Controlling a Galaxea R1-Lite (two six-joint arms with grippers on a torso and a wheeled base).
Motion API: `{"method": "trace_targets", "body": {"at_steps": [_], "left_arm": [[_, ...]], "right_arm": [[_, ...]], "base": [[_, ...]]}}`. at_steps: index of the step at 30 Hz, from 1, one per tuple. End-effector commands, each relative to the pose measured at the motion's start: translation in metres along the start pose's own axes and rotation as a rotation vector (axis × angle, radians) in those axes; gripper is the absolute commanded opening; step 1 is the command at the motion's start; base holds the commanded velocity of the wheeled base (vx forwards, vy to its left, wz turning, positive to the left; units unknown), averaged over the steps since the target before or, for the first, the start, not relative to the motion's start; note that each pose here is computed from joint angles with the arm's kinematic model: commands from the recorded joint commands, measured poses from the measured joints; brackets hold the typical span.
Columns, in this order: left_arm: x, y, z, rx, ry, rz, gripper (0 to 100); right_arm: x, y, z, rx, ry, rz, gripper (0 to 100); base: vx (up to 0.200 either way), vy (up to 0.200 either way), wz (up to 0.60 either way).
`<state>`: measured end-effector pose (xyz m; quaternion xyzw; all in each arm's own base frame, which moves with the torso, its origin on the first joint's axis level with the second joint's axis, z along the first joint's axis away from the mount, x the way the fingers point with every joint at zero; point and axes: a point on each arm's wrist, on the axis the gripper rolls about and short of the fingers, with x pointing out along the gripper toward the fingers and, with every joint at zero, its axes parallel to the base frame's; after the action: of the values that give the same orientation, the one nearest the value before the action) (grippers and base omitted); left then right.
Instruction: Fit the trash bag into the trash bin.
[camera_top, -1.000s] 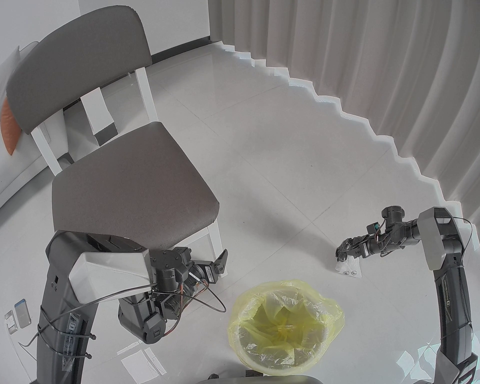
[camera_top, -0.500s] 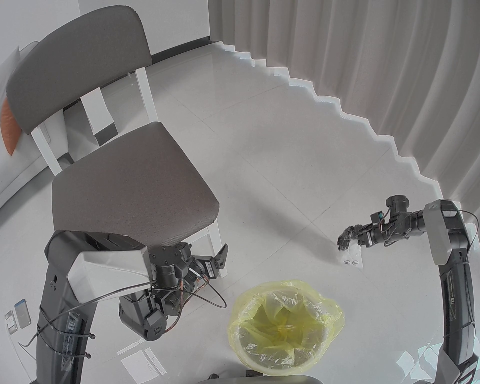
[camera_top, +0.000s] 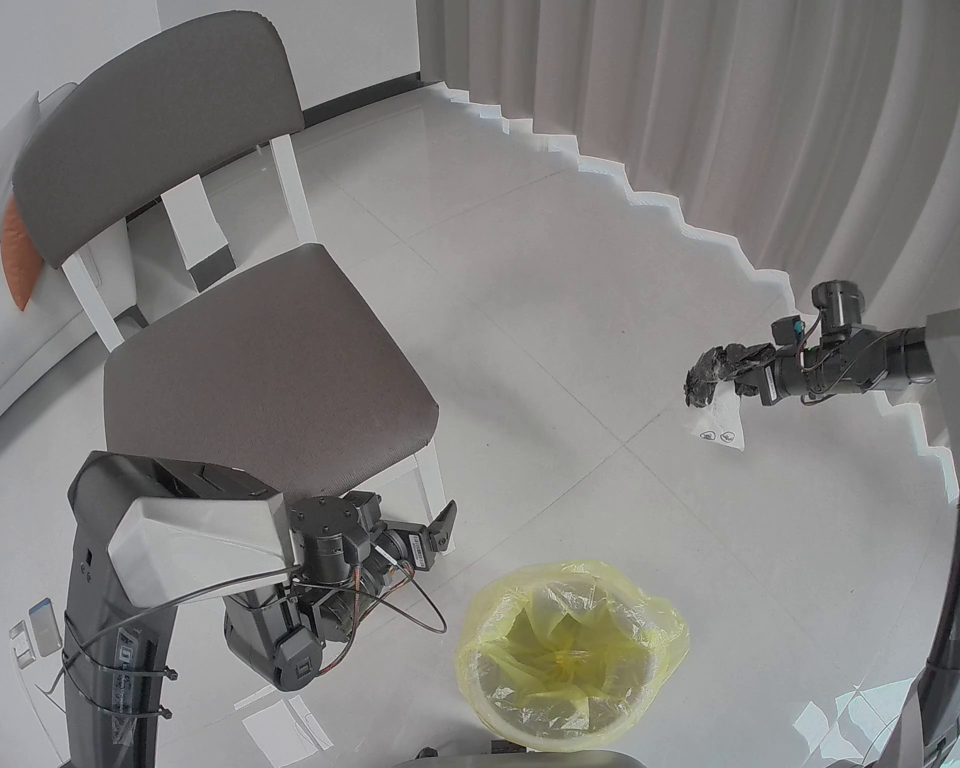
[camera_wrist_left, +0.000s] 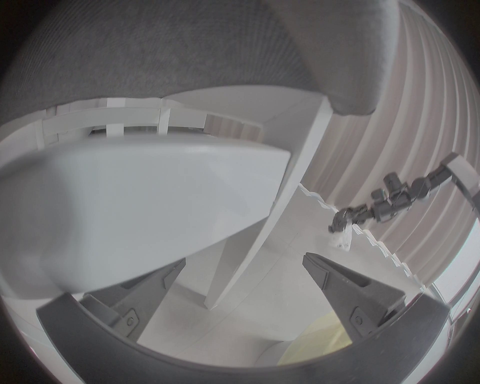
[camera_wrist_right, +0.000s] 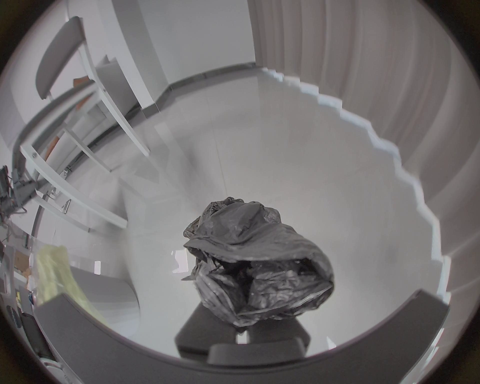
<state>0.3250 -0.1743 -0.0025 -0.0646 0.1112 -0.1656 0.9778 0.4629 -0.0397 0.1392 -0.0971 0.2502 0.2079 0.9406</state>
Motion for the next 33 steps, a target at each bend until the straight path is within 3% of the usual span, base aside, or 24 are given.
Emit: {"method": "trace_targets", "body": {"at_steps": [1,3,4,7,13,16,18,24,33], "left_arm": [[-0.014,-0.005,0.001,0.024,0.034,-0.013,100],[-0.014,-0.005,0.001,0.024,0.035,-0.011,100],[-0.021,-0.003,-0.004,0.029,0.057,0.003,100],[-0.033,0.001,-0.011,0.033,0.088,0.004,100],[-0.044,0.008,-0.018,0.035,0.137,0.024,100],[-0.045,0.008,-0.014,0.033,0.128,0.024,100],[-0.044,0.007,-0.008,0.024,0.103,0.019,100],[-0.042,0.014,-0.001,0.017,0.08,0.038,100],[-0.042,0.017,0.008,0.01,0.057,0.015,100]], "right_arm": [[-0.107,0.093,0.054,-0.067,-0.143,0.073,0],[-0.109,0.096,0.055,-0.066,-0.148,0.074,0],[-0.118,0.122,0.062,-0.047,-0.204,0.104,0],[-0.124,0.153,0.064,-0.003,-0.23,0.154,0],[-0.14,0.202,0.05,0.015,-0.213,0.26,0],[-0.147,0.213,0.041,0.012,-0.198,0.293,0],[-0.156,0.232,0.024,-0.006,-0.164,0.34,0],[-0.165,0.255,-0.014,-0.032,-0.09,0.389,0],[-0.161,0.277,-0.08,-0.064,-0.021,0.464,0]], "base": [[0.0,0.0,0.0],[0.0,0.0,0.0],[0.0,0.0,0.0],[0.0,0.0,0.0],[0.0,0.0,0.0],[0.0,0.0,0.0],[0.0,0.0,0.0],[0.0,0.0,0.0],[0.0,0.0,0.0]]}}
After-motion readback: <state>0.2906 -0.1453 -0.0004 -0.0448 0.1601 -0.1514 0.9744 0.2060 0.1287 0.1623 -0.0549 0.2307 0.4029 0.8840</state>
